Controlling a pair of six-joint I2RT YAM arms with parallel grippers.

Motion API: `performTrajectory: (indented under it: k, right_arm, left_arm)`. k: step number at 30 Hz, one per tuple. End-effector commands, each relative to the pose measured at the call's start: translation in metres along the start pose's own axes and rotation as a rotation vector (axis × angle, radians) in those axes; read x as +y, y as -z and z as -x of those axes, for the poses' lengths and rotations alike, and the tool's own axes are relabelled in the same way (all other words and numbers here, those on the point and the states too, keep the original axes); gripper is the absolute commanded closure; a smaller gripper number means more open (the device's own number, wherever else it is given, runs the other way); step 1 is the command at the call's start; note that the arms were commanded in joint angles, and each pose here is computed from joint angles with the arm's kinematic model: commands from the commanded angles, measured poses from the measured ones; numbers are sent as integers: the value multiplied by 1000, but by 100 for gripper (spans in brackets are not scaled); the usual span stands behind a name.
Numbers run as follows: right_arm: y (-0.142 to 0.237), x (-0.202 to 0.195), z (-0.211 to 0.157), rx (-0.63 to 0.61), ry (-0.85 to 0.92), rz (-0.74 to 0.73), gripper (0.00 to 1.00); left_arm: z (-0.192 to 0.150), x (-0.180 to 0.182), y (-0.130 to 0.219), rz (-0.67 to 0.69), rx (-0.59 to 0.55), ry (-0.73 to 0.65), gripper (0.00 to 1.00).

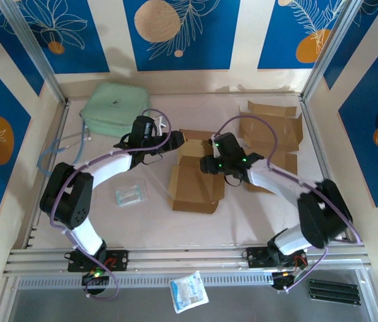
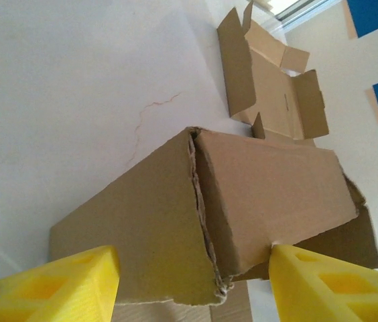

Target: Fold the paper box

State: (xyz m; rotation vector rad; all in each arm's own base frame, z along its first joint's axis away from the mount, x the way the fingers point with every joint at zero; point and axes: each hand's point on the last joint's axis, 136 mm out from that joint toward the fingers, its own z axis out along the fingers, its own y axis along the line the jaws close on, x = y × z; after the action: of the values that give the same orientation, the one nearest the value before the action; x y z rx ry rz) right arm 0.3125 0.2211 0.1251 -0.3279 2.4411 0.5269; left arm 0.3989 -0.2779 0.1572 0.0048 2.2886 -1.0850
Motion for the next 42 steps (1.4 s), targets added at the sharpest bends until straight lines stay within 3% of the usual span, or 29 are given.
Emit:
performTrajectory:
  k: [1,4,10,13,18,23,35,42]
  right_arm:
    - [39,30,8,-75,111,181,48]
    - [60,23,14,-139,144,157,48]
    - [71,-55,35,-273,55,-93,48]
    - [62,-74,35,-263,19,-30,47]
    - [41,-71,33,-194,41,100,45]
    - [17,-75,36,-160,82,121,44]
    - [-2,-49,48,-129,146,280,50]
    - [-21,-44,56,-100,120,218,51]
  left_arm:
    - [2,5,1,29,-4,-38,39]
    - [4,3,1,24,-8,-45,39]
    - [11,-4,8,23,-25,-69,37]
    - [17,-7,13,42,-40,-89,33]
    - [27,-7,16,81,-52,-79,26]
    - [31,-9,4,68,-29,-32,24]
    - [26,-12,-26,8,72,-26,28]
    - [25,-16,-26,-24,72,-13,29]
